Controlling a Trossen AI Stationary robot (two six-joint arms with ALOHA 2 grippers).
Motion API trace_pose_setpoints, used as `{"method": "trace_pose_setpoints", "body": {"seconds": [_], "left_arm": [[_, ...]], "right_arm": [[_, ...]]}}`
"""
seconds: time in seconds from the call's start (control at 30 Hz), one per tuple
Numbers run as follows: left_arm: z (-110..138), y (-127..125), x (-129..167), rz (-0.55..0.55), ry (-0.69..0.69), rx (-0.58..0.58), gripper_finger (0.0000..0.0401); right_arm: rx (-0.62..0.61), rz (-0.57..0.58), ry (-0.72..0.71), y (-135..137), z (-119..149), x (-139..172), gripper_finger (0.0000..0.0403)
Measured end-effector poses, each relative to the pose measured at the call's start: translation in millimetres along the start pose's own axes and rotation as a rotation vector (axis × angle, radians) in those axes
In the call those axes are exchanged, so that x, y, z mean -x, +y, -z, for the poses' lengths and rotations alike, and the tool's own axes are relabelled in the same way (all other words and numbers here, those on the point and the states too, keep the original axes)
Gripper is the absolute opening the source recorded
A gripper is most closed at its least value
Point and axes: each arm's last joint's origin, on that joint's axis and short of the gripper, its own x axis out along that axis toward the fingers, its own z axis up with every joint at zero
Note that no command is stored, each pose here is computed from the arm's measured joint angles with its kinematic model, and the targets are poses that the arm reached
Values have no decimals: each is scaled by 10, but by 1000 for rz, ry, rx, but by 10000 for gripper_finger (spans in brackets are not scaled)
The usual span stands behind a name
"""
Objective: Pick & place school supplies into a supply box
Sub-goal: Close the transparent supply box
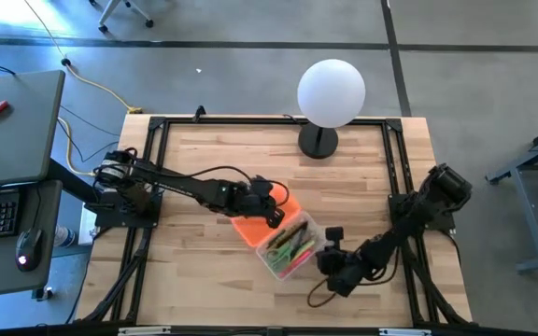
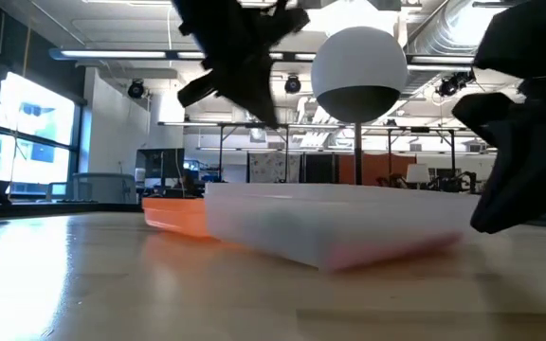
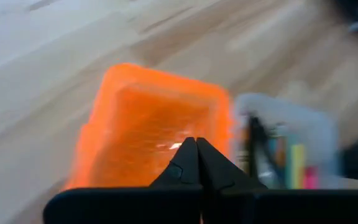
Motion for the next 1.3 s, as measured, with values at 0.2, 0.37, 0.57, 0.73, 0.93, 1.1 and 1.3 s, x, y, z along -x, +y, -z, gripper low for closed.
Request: {"method": "trace_pose_setpoints", "body": {"seconds": [0.2, 0.37, 0.57, 0.73, 0.93, 1.1, 1.3], "left_arm": [[-42, 335, -52, -261, 65, 66, 18], [-13, 470, -23, -388, 101, 99, 14], [175, 665, -69, -512, 131, 182, 17], [380, 786, -240, -473, 143, 248, 10], [465, 825, -333, -414, 164, 279, 12], [478, 824, -357, -390, 162, 279, 10], [413, 684, -413, -221, 144, 225, 10]], "right_arm": [[-165, -2, 1, 3, 2, 4, 0], [-351, -3, -22, 74, 38, 63, 0], [-425, 21, -75, 203, 126, 119, 0], [-483, 80, -135, 305, 238, 92, 0], [-483, 107, -156, 397, 326, -59, 0], [-450, 165, -215, 405, 337, -162, 0], [-411, 214, -214, 316, 287, -235, 0]]}}
